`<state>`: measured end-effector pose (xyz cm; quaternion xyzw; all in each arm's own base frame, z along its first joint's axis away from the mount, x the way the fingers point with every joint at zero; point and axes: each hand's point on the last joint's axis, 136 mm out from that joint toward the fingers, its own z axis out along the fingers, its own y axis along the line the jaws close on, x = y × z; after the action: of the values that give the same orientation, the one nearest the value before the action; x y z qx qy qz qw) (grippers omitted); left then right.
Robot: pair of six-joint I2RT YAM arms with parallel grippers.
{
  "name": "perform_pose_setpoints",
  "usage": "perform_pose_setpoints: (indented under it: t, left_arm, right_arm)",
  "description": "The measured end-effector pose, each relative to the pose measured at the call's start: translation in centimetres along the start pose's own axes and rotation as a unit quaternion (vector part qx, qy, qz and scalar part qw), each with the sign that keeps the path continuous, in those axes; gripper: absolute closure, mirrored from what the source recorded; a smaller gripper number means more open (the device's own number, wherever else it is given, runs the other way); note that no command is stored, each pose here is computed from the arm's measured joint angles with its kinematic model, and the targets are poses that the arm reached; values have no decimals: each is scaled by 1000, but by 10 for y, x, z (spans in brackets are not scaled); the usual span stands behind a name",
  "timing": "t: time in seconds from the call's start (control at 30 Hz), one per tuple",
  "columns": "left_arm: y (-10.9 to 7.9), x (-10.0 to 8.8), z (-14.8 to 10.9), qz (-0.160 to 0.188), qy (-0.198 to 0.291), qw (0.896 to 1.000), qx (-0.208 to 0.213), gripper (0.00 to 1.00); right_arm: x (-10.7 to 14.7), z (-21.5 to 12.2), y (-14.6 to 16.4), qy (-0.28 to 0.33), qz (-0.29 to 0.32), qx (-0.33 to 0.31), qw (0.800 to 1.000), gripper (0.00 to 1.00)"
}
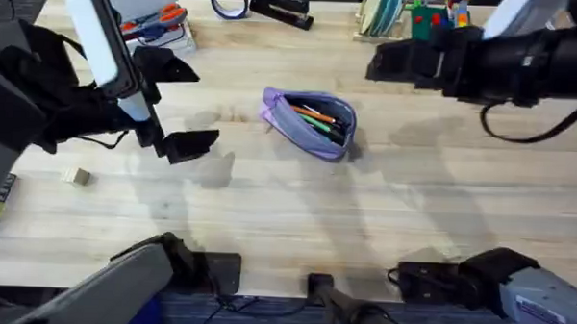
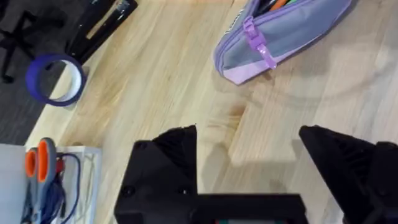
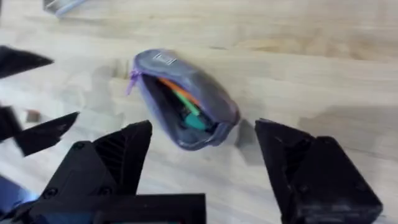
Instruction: Unzip the bag, pick up the pens from the table one at a time and place them inside, then zip the bag closed.
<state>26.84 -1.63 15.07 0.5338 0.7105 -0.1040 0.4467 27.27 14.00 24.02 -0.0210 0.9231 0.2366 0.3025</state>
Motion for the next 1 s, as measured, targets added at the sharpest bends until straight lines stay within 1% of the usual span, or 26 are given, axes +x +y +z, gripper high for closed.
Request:
perform_pose_setpoints:
  t: [0.13,0.27,0.43,0.6,0.77,0.9,1.0]
  left_arm:
    - [-1,3,3,-4,-3,1000,8,7]
    - [-1,4,4,-4,-4,1000,9,7]
    - [-1,4,4,-4,-4,1000,9,8]
    - [-1,4,4,-4,-4,1000,9,8]
    - [-1,4,4,-4,-4,1000,9,8]
    - [-1,4,4,-4,-4,1000,9,8]
    - [-1,4,4,-4,-4,1000,9,8]
  right_arm:
    - [6,4,24,3,19,-20,1000,5]
    - [8,6,54,-5,38,-51,998,5]
    - [19,7,79,-15,77,-49,996,6]
    - [18,5,99,-43,126,-58,989,7]
    - [15,6,107,-56,162,-64,983,5]
    - [16,12,105,-52,221,-57,972,5]
    - [16,12,103,-52,252,-56,965,5]
